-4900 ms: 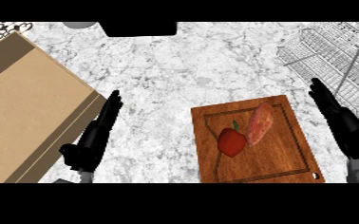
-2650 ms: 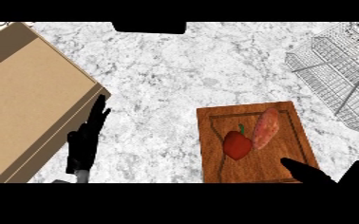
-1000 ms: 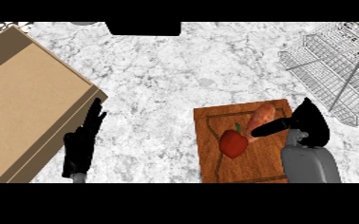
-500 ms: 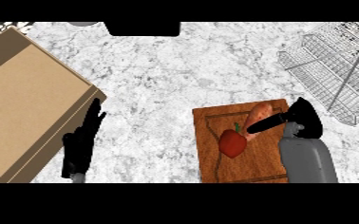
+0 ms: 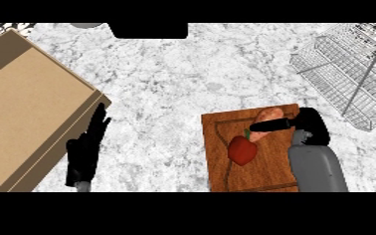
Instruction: Pick the sweet potato from the cutting board and place it in the tiered basket
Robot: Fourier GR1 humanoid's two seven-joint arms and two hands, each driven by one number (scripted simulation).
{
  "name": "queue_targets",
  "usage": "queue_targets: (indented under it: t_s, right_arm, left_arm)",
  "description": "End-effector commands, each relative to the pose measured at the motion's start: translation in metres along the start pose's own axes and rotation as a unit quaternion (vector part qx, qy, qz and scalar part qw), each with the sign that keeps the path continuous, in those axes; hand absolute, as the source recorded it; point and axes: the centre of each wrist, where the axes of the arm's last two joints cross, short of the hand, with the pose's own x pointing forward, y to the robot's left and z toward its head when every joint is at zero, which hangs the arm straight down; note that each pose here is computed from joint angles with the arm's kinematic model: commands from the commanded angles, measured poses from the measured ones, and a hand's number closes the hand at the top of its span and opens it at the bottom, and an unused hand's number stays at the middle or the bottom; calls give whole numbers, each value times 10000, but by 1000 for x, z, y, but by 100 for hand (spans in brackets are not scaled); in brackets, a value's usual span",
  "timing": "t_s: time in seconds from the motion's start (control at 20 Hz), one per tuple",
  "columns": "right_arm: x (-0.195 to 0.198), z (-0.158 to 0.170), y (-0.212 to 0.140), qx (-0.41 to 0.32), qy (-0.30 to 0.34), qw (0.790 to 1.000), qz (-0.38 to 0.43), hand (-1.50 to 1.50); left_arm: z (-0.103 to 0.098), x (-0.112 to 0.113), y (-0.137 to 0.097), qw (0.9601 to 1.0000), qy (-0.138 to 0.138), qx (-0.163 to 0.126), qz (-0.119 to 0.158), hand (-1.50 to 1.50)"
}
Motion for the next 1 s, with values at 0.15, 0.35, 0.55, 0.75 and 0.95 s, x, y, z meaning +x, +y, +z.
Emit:
queue_targets:
  t_s: [0.15,0.35,0.55,0.75,0.95]
  right_arm:
    - [-6,10,36,-121,960,9952,122,150]
    - [13,20,23,-268,717,9965,338,150]
    - [8,20,41,-718,503,9944,598,150]
    - [0,-5,15,-1096,243,9905,799,150]
    - [-84,-34,-49,-1196,-1099,9786,1262,150]
  left_arm:
    - [15,-26,-5,9993,359,-44,-97,0]
    - [4,-11,-3,9995,310,85,-27,0]
    - [6,-21,-7,9994,349,-18,-36,0]
    - [3,-23,5,9990,443,90,-11,0]
    - [20,-30,-1,9988,430,219,-46,0]
